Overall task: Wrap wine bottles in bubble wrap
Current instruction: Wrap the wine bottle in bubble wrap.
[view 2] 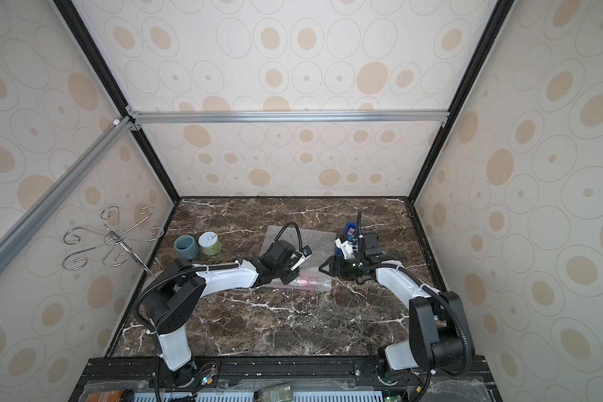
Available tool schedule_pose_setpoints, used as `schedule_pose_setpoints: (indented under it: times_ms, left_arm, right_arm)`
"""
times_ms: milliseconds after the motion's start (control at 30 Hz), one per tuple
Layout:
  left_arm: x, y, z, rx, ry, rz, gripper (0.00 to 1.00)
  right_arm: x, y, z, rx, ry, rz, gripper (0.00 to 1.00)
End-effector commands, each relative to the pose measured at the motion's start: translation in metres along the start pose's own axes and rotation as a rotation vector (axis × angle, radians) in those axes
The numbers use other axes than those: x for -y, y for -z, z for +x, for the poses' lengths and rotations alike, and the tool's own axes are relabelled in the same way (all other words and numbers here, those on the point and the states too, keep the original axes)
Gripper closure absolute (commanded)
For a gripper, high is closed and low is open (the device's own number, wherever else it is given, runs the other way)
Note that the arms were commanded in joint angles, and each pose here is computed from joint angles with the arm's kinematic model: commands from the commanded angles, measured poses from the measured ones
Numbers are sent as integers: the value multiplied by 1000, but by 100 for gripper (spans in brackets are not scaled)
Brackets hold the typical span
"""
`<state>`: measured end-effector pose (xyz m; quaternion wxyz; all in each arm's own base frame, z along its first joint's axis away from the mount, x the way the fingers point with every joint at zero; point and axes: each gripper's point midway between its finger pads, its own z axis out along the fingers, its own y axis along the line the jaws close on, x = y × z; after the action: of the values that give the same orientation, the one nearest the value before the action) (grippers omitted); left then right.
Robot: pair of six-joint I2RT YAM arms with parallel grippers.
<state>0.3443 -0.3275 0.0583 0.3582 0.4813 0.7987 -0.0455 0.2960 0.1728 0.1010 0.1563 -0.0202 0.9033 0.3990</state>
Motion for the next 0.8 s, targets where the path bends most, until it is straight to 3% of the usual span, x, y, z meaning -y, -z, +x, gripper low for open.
schedule_pose_setpoints:
  times_ms: [0, 233, 433, 600, 667, 767]
  left_arm:
    - [13, -2, 40, -121, 1, 51, 79]
    - [16, -2, 36, -108, -29, 70, 78]
    - [18, 0, 34, -97, -44, 83, 78]
    - [19, 1, 34, -89, -65, 88, 78]
    - [19, 2, 31, -76, -76, 90, 78]
    - [19, 3, 24, -53, -96, 94, 77]
  right_arm:
    - [-3, -11, -16, 41, -45, -57, 31]
    - [21, -36, -21, -5, -143, 37, 33]
    - [38, -35, -17, 6, -164, 131, 30]
    - [34, -40, -16, -4, -167, 86, 27]
    - [25, -44, -18, -2, -169, 22, 32]
    - [20, -50, -17, -5, -182, -21, 57]
